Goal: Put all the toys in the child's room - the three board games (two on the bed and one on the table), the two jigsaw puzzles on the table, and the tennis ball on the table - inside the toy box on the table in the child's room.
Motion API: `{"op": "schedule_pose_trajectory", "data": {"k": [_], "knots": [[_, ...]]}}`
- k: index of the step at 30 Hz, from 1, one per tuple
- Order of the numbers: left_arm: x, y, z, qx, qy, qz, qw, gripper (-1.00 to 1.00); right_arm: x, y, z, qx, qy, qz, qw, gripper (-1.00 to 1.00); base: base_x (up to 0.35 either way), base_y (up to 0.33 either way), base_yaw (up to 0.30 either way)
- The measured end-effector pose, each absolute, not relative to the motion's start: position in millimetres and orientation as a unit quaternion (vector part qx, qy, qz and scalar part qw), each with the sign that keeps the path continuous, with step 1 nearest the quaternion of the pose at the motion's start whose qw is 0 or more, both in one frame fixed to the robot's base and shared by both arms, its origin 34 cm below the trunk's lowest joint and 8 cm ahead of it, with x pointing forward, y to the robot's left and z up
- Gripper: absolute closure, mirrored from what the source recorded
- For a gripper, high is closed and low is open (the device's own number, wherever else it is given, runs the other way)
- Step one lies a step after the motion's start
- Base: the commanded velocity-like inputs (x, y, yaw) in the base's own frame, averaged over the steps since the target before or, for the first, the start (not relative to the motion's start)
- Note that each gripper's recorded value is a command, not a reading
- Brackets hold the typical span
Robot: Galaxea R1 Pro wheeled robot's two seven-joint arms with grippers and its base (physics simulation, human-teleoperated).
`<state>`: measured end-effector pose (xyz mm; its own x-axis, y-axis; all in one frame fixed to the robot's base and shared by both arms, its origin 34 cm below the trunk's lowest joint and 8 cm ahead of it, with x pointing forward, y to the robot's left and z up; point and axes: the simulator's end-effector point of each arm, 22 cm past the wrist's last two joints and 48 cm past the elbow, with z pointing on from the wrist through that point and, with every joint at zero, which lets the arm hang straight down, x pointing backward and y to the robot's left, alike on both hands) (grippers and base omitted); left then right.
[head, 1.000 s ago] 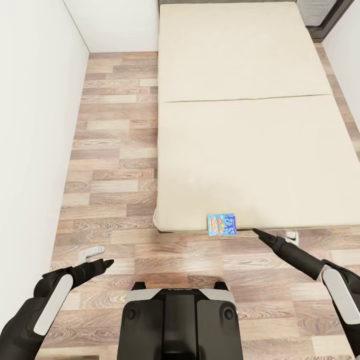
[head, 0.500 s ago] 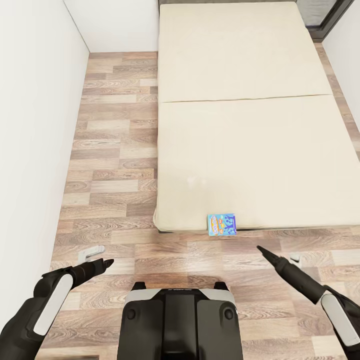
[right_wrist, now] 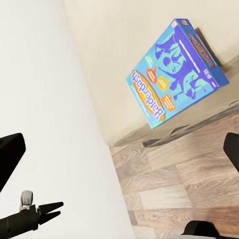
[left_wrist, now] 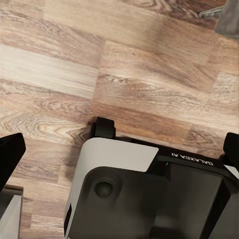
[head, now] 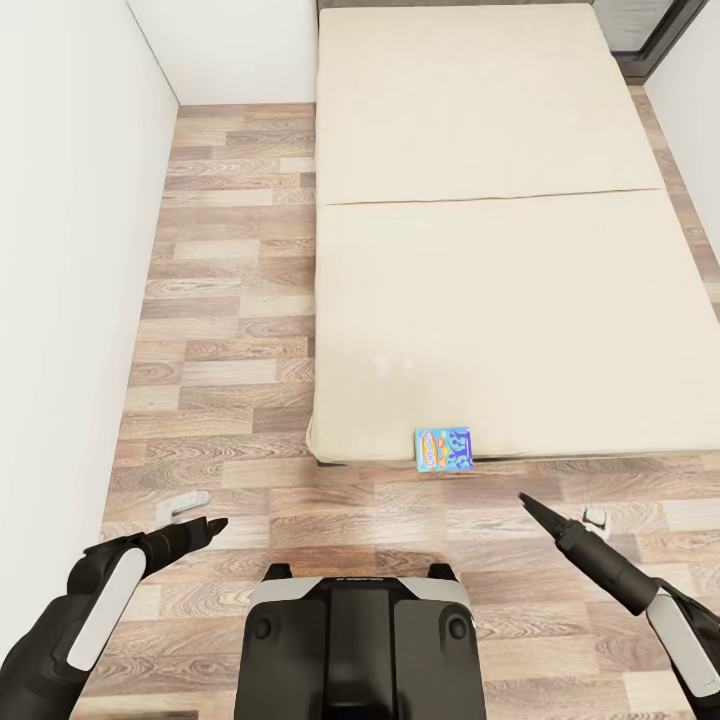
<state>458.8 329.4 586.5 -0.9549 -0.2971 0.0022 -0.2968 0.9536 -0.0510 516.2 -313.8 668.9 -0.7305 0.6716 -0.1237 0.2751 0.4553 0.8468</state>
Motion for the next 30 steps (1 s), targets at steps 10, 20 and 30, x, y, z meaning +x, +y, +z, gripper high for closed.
{"op": "schedule_pose_trajectory", "data": {"k": [10, 20, 30], "knots": [[461.6, 332.2, 588.3, -0.150, 0.988, -0.024, 0.006, -1.00, 515.3, -308.3, 669.5, 0.288, 0.819, 0.441, 0.229, -1.00, 0.000, 0.000, 0.000], [468.1, 332.4, 593.5, -0.150, 0.988, -0.024, 0.014, -1.00, 514.9, -311.9, 669.3, 0.286, 0.820, 0.433, 0.241, -1.00, 0.000, 0.000, 0.000], [474.2, 333.9, 599.5, -0.149, 0.988, -0.024, 0.021, -1.00, 514.4, -314.2, 670.9, 0.289, 0.820, 0.430, 0.244, -1.00, 0.000, 0.000, 0.000]]}}
